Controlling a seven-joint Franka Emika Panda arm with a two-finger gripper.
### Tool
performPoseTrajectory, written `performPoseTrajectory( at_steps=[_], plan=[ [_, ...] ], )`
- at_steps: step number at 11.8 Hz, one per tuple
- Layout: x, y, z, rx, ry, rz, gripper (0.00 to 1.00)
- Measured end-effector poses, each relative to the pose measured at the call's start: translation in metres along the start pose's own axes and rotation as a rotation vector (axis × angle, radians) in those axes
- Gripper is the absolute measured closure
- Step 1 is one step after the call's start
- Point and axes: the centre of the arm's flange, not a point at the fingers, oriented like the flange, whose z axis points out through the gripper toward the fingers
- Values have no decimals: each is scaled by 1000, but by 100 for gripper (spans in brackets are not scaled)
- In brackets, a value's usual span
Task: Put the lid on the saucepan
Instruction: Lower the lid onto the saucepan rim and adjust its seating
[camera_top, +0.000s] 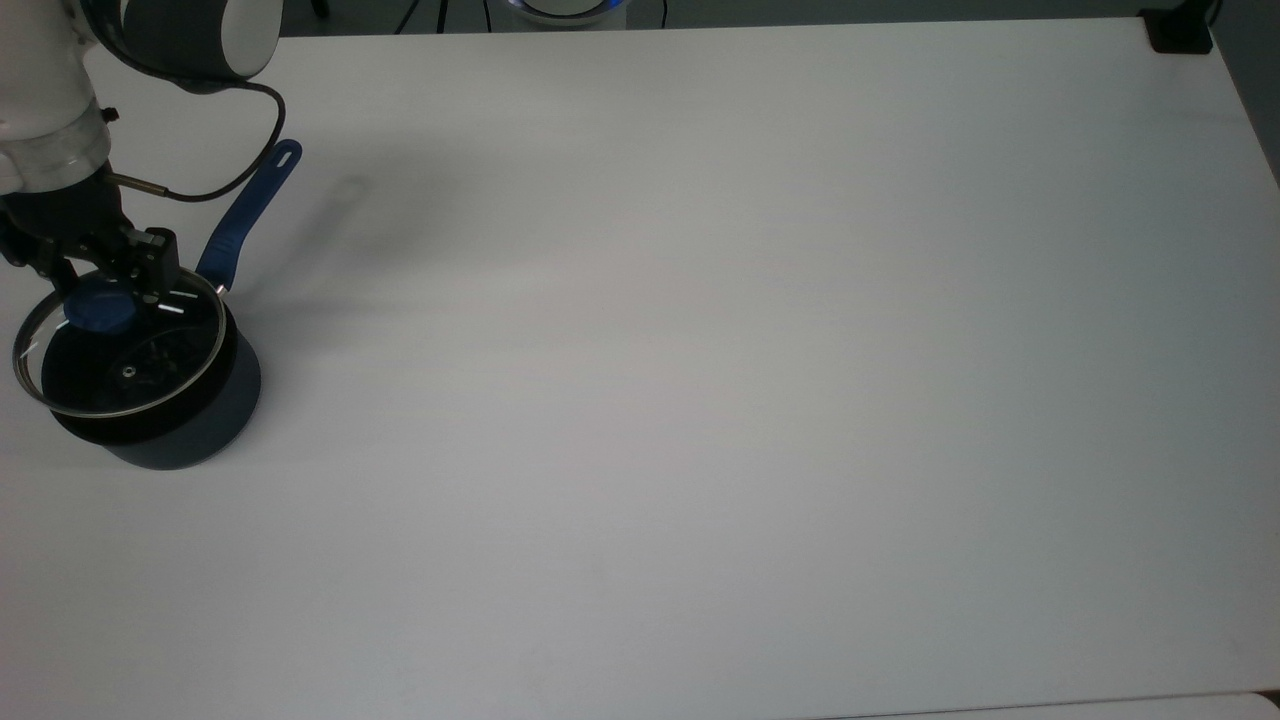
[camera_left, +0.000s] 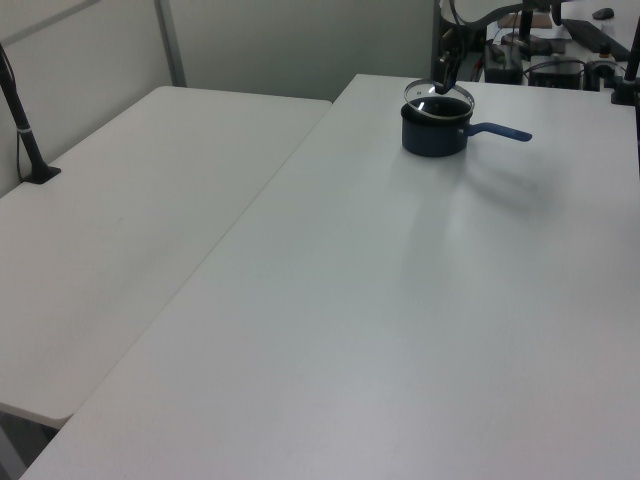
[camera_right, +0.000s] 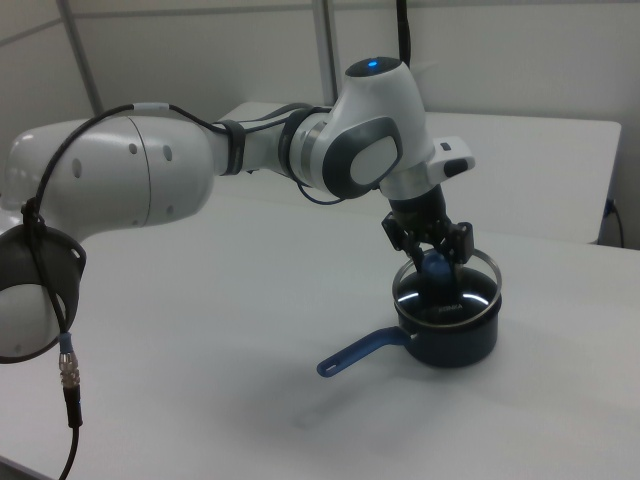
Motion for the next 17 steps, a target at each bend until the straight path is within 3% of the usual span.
performPoseTrajectory(
  at_steps=[17],
  plan=[
    [-3, 2, 6, 3, -15, 4, 35]
  ],
)
